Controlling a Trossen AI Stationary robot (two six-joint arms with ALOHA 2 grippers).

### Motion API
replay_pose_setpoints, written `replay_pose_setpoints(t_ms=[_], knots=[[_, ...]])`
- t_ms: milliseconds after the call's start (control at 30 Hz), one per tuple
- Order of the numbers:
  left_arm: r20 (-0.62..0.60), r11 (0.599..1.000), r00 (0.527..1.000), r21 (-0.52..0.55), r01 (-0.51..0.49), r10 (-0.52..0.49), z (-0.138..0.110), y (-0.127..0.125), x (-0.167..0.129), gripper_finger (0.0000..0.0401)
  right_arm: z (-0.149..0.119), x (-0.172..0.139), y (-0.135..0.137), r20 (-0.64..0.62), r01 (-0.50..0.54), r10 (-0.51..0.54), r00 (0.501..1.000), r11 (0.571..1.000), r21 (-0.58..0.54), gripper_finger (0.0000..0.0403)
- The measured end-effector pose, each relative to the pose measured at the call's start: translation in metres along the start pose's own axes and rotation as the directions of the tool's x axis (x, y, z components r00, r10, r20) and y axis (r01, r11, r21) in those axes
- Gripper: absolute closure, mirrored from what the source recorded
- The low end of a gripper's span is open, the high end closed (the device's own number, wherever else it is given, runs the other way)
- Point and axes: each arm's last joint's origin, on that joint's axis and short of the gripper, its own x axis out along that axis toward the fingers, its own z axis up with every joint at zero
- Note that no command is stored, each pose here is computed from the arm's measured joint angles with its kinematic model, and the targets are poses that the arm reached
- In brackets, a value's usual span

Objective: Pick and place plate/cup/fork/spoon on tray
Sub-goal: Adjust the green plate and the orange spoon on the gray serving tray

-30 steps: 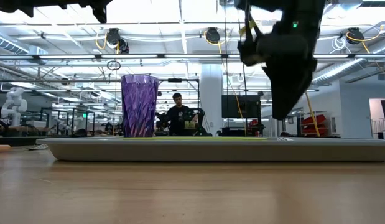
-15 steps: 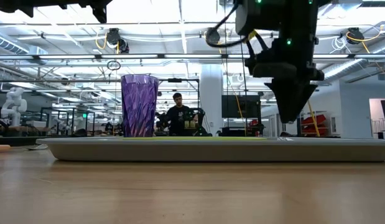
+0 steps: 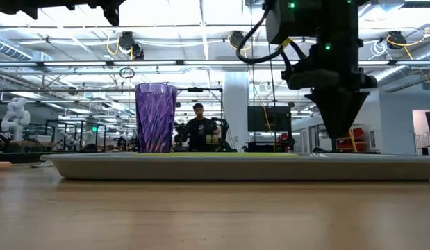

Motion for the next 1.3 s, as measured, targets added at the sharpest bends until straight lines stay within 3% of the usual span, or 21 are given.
replay_pose_setpoints(t_ms=[200, 367, 500, 667, 900, 1300], knots=[[0.000, 1.000, 1.000, 0.002, 0.013, -0.013, 0.000, 0.000, 0.000, 0.0327, 0.003, -0.001, 0.007, 0.049, -0.064, 0.067, 0.997, 0.997, -0.053, 0.0259], [0.000, 1.000, 1.000, 0.006, 0.015, -0.015, 0.000, -0.001, 0.000, 0.0327, 0.006, -0.003, 0.020, 0.114, -0.146, 0.183, 0.977, 0.950, -0.274, 0.0259], [0.015, 1.000, 1.000, 0.019, 0.015, -0.015, 0.002, -0.001, -0.002, 0.0327, 0.011, -0.005, 0.028, 0.144, -0.214, 0.274, 0.951, 0.918, -0.334, 0.0259], [0.042, 0.999, 0.999, 0.052, 0.013, -0.015, 0.006, -0.002, -0.006, 0.0327, 0.012, -0.005, 0.026, 0.136, -0.244, 0.260, 0.956, 0.962, -0.125, 0.0259], [0.084, 0.995, 0.996, 0.097, 0.008, -0.016, 0.013, -0.003, -0.015, 0.0327, 0.001, -0.001, 0.009, 0.024, -0.089, 0.087, 0.996, 0.990, 0.111, 0.0259], [0.110, 0.991, 0.994, 0.133, 0.002, -0.016, 0.017, -0.004, -0.020, 0.0327, -0.005, 0.008, 0.009, -0.082, -0.075, 0.091, 0.992, 0.981, 0.177, 0.0259]])
